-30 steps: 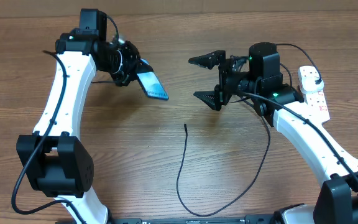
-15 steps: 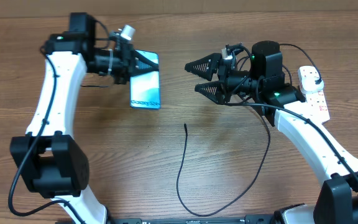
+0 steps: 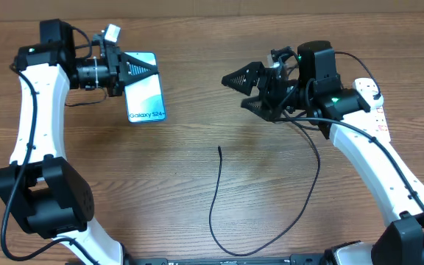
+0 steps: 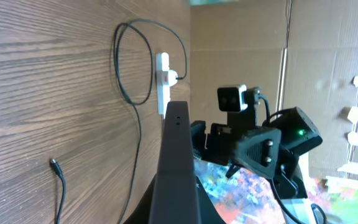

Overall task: Plug charger to phone and switch on socket
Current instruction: 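Raise the phone upright with the left gripper, screen facing forward, then move the right gripper down over the black cable's plug end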

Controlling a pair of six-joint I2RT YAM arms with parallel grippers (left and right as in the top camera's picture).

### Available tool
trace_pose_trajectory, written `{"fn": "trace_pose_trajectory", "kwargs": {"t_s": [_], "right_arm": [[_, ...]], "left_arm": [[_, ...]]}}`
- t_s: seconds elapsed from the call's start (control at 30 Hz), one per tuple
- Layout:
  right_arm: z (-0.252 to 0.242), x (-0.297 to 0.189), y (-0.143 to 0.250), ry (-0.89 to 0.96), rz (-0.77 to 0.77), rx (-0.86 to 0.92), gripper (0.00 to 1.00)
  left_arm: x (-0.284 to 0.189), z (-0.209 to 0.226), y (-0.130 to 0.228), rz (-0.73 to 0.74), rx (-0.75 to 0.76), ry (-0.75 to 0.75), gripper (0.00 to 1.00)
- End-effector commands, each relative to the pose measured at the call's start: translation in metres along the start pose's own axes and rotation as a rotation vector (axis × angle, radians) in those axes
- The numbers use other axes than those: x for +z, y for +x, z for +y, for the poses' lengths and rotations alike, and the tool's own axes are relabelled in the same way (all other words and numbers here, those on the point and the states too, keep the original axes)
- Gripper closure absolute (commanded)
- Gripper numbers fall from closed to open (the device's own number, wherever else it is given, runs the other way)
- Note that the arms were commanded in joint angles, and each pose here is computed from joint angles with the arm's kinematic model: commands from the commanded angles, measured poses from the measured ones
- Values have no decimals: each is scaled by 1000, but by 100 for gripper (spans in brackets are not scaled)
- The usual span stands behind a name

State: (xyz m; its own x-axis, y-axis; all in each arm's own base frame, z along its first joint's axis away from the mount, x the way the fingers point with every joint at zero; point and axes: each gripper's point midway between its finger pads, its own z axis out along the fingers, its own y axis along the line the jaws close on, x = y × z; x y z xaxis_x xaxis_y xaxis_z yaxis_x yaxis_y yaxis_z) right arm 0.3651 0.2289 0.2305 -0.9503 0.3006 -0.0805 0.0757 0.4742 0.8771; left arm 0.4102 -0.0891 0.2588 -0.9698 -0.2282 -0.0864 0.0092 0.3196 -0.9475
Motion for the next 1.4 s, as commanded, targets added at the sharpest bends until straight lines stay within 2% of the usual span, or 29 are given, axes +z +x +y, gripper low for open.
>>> {"fn": "trace_pose_trajectory", "kwargs": {"t_s": [0.0, 0.27, 0.53, 0.67, 0.93, 1.37], "right_arm": [[-1, -10, -21, 115, -120, -100, 1], [-13, -11, -19, 397, -240, -184, 1], [-45, -12, 6, 655, -241, -233, 1], [-80, -2, 24, 789, -156, -218, 0], [-129, 48, 56, 907, 26, -216, 0], [-174, 80, 84, 1020, 141, -207, 0]], "left_arm": [[-16, -15, -3, -35, 45, 33, 96], [-23, -11, -6, -54, 50, 24, 96], [-23, -11, -6, -54, 50, 24, 96], [-23, -11, -6, -54, 49, 24, 96], [-23, -11, -6, -53, 47, 24, 96], [-23, -12, -6, -53, 46, 28, 96]]}}
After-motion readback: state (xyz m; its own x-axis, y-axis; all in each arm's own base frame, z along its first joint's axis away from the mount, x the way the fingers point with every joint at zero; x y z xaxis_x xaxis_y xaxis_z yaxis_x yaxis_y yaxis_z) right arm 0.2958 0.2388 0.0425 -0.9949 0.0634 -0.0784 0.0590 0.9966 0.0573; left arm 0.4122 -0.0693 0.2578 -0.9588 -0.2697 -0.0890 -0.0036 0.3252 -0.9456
